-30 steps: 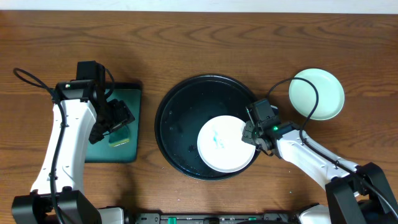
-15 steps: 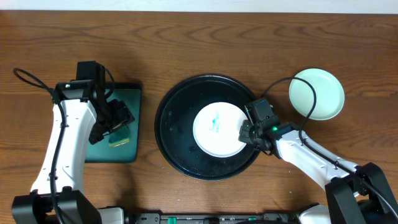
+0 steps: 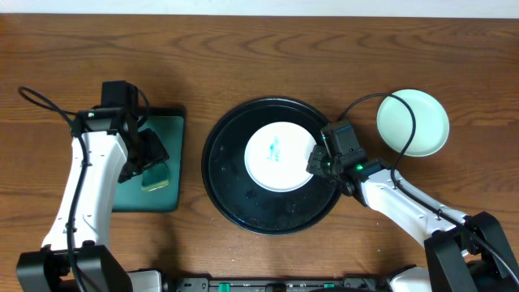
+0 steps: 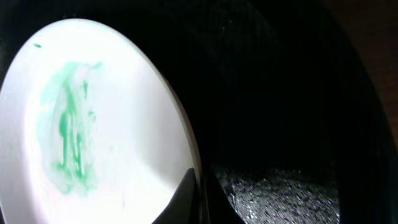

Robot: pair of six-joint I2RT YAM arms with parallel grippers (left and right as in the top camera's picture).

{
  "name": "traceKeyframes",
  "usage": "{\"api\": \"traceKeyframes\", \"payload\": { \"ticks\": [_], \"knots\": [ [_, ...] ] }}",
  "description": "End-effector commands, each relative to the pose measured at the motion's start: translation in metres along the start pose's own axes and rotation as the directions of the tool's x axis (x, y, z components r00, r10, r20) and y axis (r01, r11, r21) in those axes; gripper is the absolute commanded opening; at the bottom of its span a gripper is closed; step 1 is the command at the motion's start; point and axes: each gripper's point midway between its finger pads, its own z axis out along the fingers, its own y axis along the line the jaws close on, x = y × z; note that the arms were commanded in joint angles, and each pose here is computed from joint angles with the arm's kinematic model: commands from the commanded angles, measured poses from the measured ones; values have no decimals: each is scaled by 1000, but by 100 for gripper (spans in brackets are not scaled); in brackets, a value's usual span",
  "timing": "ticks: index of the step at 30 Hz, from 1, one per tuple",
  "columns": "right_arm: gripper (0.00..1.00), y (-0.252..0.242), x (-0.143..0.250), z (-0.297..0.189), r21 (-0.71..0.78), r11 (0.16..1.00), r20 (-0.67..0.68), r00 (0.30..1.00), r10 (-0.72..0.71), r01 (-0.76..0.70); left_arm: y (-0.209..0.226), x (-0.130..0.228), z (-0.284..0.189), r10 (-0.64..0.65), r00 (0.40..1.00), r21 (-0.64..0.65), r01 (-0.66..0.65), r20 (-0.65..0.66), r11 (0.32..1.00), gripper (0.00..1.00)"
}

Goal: Clean dirty plates on tray and stack at the side
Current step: 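Drag the white plate toward the tray center with the right gripper, then grasp the green sponge from the water tray with the left gripper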

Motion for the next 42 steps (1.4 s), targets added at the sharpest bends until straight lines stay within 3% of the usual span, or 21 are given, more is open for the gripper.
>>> {"api": "traceKeyframes", "payload": {
  "ticks": [1,12,15,22,28,33,42],
  "knots": [
    [1,-3,0,3,5,1000,-2,1000,-4,4,5,4,13,11,1000,-28,-11,-2,1000,62],
    [1,-11,12,16,32,999,-56,998,-8,10,-2,-5,60,-8,1000,-22,9,18,1000,57],
    [1,-9,13,16,20,1000,-62,998,-9,10,-5,-8,74,-7,1000,-29,7,4,1000,49],
    [1,-9,14,16,23,1000,-67,998,-11,13,-4,-4,105,1,998,-65,-5,-60,998,45],
    [1,-9,16,15,20,1000,-75,997,-22,24,-6,-8,110,0,999,-63,-3,-49,998,31],
    [1,-9,16,15,21,1000,-77,997,-22,24,-7,-10,106,0,999,-57,-2,-36,998,42],
    [1,-8,17,15,15,1000,-81,996,-22,24,2,-24,75,-10,997,-80,16,75,997,46]
  ]
}}
